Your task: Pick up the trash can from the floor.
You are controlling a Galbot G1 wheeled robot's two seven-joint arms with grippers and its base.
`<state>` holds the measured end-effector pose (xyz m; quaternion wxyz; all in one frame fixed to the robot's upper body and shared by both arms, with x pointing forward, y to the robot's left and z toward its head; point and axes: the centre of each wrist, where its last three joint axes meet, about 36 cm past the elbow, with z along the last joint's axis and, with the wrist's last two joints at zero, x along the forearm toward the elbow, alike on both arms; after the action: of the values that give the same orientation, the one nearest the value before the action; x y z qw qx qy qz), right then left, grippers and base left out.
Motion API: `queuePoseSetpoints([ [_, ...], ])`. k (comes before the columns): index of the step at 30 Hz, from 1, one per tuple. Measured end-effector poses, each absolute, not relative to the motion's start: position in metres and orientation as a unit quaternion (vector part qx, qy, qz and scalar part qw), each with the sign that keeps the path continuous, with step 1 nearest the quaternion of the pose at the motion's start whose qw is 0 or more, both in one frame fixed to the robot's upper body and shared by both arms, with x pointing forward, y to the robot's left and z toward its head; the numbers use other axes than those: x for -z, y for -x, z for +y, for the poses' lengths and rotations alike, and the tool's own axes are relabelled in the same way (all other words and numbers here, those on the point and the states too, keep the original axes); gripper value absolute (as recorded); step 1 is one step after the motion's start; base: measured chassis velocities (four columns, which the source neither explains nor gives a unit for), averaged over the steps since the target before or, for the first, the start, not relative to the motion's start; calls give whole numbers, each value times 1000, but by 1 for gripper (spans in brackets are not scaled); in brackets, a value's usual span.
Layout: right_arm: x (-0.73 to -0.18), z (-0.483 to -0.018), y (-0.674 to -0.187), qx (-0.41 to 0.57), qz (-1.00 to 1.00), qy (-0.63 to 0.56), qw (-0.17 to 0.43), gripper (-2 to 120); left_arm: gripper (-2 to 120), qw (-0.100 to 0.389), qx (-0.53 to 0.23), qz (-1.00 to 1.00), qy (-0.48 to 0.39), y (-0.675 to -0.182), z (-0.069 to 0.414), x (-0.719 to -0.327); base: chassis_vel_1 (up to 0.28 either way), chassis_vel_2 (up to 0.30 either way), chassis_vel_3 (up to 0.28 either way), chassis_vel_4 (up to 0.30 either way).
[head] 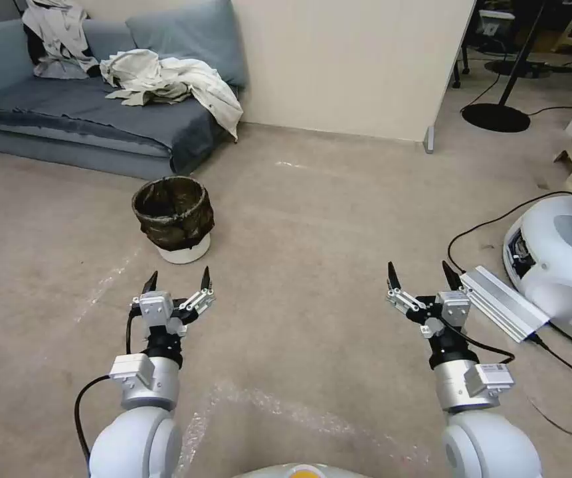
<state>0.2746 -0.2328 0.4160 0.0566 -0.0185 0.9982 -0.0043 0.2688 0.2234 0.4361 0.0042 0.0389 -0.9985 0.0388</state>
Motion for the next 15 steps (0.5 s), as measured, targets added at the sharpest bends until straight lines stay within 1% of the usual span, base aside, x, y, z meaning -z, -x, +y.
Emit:
queuePoseSetpoints([
  [15, -412, -235, -278, -3, 998, 27, 62, 100, 100, 8, -37, -998, -52, -262, 224, -442, 0, 0, 0, 0],
])
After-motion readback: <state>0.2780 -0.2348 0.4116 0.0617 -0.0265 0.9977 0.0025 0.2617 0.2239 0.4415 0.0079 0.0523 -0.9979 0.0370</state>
